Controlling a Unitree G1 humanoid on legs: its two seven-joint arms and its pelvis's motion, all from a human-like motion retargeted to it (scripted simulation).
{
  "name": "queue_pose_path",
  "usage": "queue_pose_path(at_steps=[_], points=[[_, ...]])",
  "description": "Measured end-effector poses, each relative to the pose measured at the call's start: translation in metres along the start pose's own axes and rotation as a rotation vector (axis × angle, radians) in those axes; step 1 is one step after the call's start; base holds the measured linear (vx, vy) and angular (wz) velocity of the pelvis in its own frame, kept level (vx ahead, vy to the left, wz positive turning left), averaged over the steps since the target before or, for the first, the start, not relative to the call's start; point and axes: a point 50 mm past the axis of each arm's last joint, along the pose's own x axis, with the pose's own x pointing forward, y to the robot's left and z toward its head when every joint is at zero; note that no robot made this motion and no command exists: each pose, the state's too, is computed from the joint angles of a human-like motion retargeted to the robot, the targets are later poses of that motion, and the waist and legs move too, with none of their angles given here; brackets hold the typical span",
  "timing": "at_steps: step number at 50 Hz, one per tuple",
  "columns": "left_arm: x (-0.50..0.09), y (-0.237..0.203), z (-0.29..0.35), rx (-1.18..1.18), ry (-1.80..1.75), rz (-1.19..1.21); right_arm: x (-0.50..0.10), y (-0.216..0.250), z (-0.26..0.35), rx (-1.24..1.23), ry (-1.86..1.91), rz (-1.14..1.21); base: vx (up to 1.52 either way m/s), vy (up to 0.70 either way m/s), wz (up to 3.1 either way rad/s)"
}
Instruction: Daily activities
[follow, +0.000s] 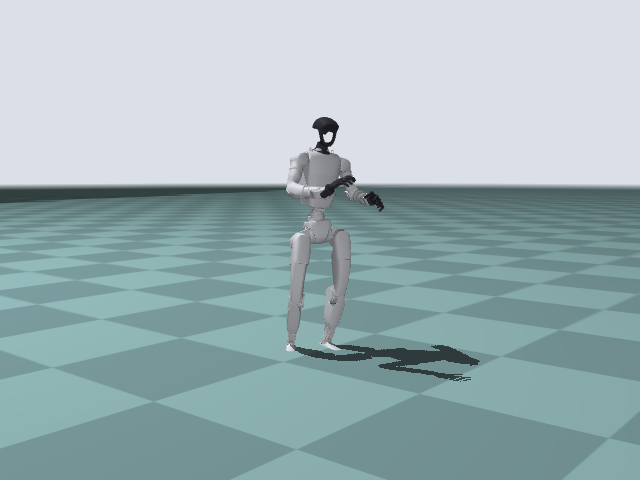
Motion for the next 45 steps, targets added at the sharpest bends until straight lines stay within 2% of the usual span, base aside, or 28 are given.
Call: queue_pose_path(at_steps=[28, 45], points=[[-0.001, -0.008, -0.015, -0.276, 0.091, 0.192, 0.013, 0.004, 0.013, 0.218, 0.061, -0.034, 0.00, 0.00, 0.00], [-0.001, -0.008, -0.013, -0.295, 0.084, 0.190, 0.011, 0.000, -0.003, 0.228, 0.157, -0.101, 0.00, 0.00, 0.00]])
